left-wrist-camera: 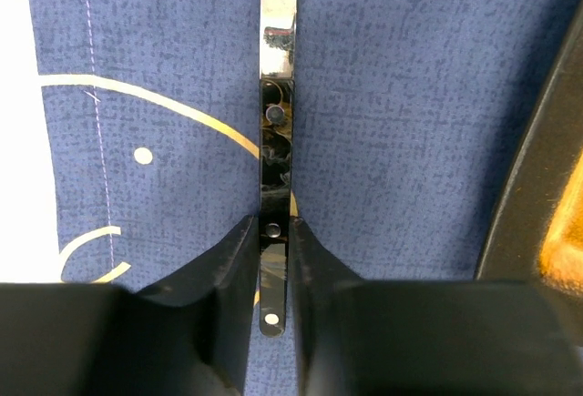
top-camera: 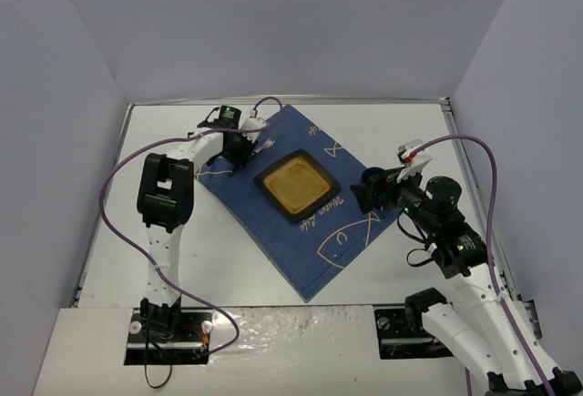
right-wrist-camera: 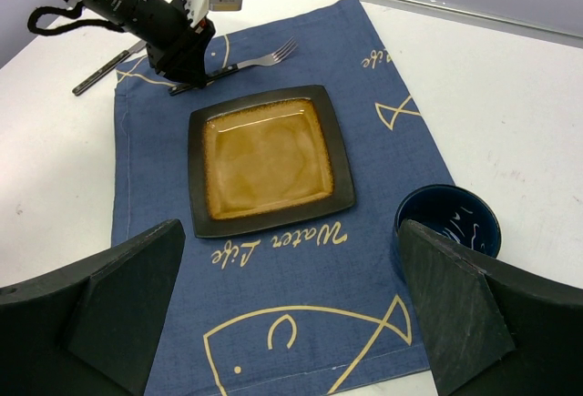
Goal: Set the dinner table for one person
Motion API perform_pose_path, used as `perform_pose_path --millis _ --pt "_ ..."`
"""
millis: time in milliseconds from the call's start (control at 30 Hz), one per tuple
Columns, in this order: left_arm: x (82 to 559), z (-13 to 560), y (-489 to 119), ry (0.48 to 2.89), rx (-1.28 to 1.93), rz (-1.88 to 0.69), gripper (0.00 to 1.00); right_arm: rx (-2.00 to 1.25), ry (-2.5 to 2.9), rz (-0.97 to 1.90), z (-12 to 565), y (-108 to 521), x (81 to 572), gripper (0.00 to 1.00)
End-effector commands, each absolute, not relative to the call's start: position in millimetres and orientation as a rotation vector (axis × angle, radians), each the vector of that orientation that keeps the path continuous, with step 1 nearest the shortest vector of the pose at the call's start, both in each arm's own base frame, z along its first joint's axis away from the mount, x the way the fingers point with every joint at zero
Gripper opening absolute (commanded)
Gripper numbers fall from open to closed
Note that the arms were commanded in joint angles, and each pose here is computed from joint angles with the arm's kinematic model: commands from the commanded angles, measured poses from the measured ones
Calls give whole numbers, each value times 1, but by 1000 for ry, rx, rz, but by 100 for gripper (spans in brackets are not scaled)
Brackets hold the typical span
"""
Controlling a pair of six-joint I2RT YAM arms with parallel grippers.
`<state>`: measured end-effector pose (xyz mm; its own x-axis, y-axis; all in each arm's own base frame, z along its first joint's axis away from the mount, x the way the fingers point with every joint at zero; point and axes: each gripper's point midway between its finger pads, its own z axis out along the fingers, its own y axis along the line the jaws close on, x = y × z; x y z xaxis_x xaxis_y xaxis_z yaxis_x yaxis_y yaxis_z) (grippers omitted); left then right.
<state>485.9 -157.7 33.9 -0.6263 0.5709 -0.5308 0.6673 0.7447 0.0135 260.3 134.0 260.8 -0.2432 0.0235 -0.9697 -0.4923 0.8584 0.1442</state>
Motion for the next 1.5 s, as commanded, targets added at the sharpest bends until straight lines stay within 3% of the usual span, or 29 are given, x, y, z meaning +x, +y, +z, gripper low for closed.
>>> perform_pose_path --millis 0,133,167,267,600,933,1200,1467 --pt "504 57 -161 2350 945 -207 19 -340 1666 508 292 135 264 100" --pt "505 61 -159 2350 931 -193 37 -341 1661 507 294 134 263 100" --pt "505 63 -159 2349 927 -189 38 -341 1657 507 295 134 262 100" --pt "507 79 -156 2333 888 -163 56 -343 1646 511 300 134 260 100" --pt "507 166 -89 2211 455 -147 74 -354 1611 515 308 132 250 100" --pt "482 125 8 2368 89 -18 68 -352 1589 522 310 127 235 100" --pt "478 95 29 2435 -50 -75 58 -344 1599 523 305 124 226 100" --pt "473 65 31 2501 -66 -84 36 -336 1617 511 300 120 223 100"
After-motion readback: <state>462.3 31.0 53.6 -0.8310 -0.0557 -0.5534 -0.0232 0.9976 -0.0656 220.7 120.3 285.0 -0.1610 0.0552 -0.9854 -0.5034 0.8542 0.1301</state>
